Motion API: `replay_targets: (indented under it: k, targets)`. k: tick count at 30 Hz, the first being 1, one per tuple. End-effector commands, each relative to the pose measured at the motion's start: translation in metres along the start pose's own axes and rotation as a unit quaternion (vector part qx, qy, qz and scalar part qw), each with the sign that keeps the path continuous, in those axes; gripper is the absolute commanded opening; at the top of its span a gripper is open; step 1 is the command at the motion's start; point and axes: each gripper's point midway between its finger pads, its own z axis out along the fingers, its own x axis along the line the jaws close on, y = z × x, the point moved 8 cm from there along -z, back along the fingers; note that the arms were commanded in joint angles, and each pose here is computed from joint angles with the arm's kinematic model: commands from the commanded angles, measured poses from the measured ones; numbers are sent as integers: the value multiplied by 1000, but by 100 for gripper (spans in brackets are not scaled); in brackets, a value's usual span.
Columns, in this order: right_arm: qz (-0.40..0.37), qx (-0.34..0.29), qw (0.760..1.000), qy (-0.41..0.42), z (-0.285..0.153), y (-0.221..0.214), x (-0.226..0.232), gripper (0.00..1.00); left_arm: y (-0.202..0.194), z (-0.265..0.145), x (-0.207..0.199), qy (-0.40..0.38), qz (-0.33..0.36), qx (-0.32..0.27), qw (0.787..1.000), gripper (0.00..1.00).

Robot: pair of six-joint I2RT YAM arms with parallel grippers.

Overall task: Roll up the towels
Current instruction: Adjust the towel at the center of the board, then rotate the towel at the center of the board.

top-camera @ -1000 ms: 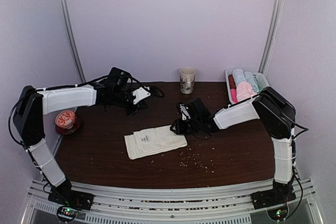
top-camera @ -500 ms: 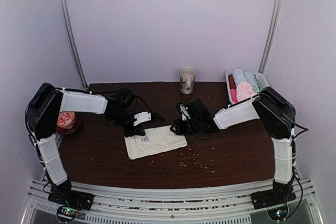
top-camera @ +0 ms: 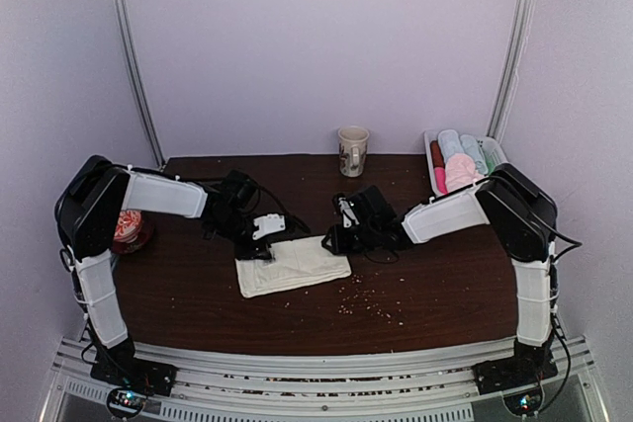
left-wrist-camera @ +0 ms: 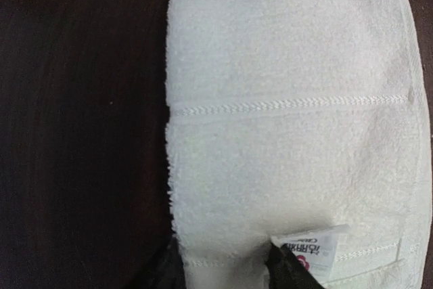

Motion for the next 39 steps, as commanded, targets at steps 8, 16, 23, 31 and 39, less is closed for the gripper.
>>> replay_targets:
  k: [8,16,23,31,39]
  targets:
    - [19,-4,998,-52,-47,-28,-8,31,18,-69,26,35,-12,-51,998,98]
    - [-37,9,998,-58,-75,-72,36,36,8,-92,18,57,-12,-58,997,98]
    - [-137,-76,975,-157,-105,-24,52,100,-17,-116,18,83,-51,-63,993,98]
    - [-257,-82,915,-301,-85,13,50,100,-52,-134,-4,120,-91,-63,987,98]
    - [-271,-16,908,-319,-40,14,18,100,-72,-135,-21,126,-101,-60,985,98]
